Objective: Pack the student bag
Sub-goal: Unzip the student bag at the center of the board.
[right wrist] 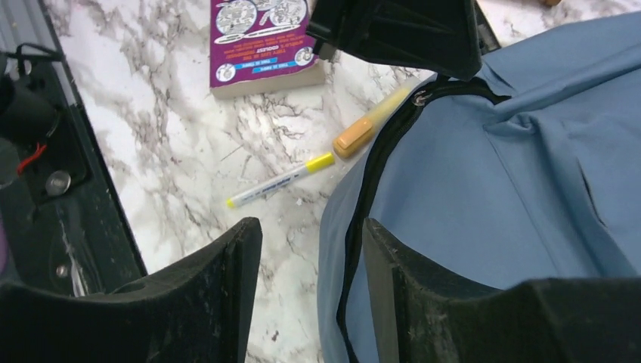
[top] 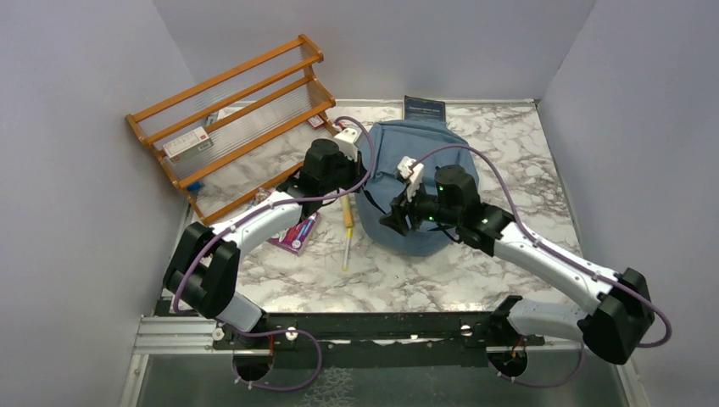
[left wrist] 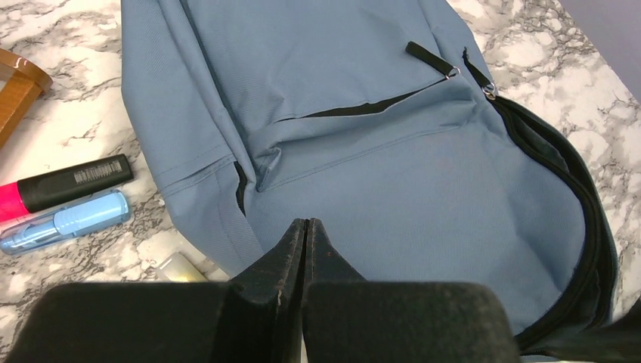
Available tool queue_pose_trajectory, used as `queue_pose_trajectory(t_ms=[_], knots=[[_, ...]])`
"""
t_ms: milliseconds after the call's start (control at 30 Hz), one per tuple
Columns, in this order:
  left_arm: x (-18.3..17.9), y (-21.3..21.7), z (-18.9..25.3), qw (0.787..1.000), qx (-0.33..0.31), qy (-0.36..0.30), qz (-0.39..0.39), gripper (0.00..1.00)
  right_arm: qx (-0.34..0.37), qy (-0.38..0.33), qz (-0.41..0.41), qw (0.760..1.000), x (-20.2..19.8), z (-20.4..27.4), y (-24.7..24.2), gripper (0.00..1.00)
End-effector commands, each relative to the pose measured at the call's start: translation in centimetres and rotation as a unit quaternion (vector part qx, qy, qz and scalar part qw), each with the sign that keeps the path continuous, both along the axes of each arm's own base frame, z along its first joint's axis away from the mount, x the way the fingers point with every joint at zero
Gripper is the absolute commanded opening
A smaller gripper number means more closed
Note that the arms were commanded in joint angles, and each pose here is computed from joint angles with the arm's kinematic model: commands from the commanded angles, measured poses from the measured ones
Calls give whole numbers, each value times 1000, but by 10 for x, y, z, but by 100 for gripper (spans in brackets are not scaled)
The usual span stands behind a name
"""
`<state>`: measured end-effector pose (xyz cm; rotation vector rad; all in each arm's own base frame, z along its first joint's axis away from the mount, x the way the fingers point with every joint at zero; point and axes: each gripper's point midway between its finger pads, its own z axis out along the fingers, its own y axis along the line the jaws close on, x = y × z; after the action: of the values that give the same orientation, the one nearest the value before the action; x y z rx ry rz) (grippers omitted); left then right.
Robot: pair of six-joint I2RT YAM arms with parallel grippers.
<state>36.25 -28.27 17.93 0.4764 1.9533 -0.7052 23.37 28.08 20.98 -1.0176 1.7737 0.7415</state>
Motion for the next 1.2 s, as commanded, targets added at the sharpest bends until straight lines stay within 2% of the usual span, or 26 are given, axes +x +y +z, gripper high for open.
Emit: queue_pose_trajectory(t_ms=[0, 133, 300, 500, 633, 767, 900, 1033, 1167], knots=[[5, -5, 20, 999, -14, -32, -13, 0, 60, 10, -34, 998, 26, -1, 24, 58], [6, -4, 21, 999, -13, -34, -10, 0, 52, -11, -58, 997, 46, -13, 29, 62], [8, -4, 22, 999, -13, -36, -11, 0, 25, -35, -69, 997, 62, -37, 30, 63], [10, -1, 21, 999, -14, -35, -7, 0, 5, -36, -71, 997, 63, -60, 27, 55], [9, -2, 19, 999, -15, -33, -9, 0, -4, -38, -78, 996, 62, -66, 22, 44], [10, -3, 19, 999, -16, -31, -10, 0, -21, -37, -61, 997, 55, -69, 18, 20], [10, -2, 17, 999, -15, -28, -8, 0, -41, -46, -8, 998, 33, -70, 12, 4], [11, -3, 14, 1000, -13, -24, -8, 0, -80, -32, 65, 994, 4, -72, 4, 1], [12, -2, 12, 1000, -10, -21, -3, 0, -123, -20, 104, 987, -14, -73, -10, 1]])
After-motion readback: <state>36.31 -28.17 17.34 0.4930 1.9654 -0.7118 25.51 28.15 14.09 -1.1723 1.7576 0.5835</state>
